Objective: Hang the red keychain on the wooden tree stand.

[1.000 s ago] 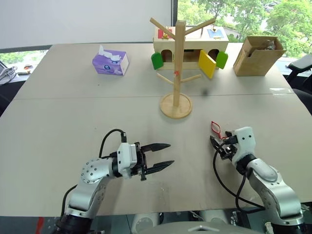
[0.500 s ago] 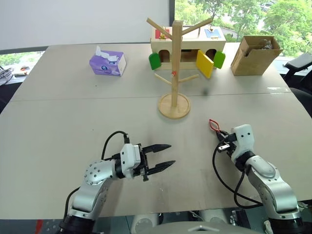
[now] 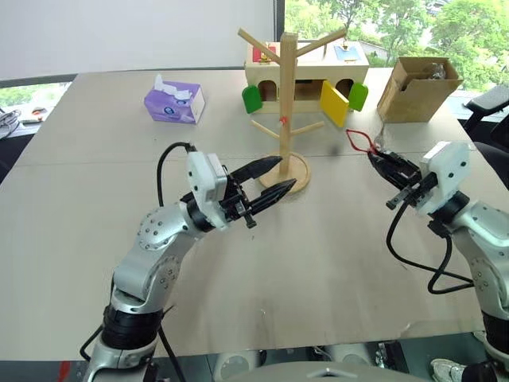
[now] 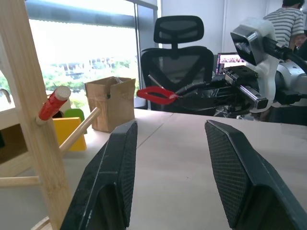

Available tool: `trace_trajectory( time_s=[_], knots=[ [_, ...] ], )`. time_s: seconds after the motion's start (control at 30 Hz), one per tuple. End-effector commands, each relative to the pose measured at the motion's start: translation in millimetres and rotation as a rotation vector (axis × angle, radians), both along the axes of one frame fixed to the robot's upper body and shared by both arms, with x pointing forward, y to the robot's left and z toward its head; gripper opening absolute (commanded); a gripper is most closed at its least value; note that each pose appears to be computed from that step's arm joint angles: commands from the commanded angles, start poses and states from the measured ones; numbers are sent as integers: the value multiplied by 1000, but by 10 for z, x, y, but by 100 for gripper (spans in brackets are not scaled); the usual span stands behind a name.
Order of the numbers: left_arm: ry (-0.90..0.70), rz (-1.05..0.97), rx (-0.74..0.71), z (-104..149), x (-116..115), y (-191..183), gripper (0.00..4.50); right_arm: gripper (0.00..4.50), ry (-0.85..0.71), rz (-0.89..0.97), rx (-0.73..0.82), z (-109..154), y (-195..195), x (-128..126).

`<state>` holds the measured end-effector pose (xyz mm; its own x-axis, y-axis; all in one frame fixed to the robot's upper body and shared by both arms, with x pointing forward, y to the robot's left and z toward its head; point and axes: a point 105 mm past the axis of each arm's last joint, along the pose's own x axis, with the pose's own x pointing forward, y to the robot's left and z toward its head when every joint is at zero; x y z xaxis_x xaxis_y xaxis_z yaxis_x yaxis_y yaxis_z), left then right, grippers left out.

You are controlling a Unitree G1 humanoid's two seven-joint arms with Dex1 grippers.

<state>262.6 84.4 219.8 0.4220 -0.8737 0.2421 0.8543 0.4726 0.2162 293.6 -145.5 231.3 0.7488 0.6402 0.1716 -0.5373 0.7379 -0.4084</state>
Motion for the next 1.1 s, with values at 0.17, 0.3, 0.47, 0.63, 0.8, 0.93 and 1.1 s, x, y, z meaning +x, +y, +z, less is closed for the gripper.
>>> trace_trajectory(
  time_s=[0.17,0.3,0.47,0.63,0.8,0.93,1.1],
  knots=[
    [-8,52,-13,384,-31,82,230,2,-230,54,-101,395,239,10],
    [23,131,35,343,9,235,230,2,-281,117,-138,403,394,-3],
    [44,222,61,243,53,380,230,2,-294,179,-156,346,513,8],
    [41,286,63,179,113,455,230,2,-268,252,-153,299,667,49],
    [40,326,61,132,147,523,230,2,-259,296,-156,257,793,70],
    [43,333,58,100,142,531,230,2,-251,315,-145,238,880,101],
    [35,337,59,88,139,521,230,2,-252,321,-133,224,955,148]
  ],
)
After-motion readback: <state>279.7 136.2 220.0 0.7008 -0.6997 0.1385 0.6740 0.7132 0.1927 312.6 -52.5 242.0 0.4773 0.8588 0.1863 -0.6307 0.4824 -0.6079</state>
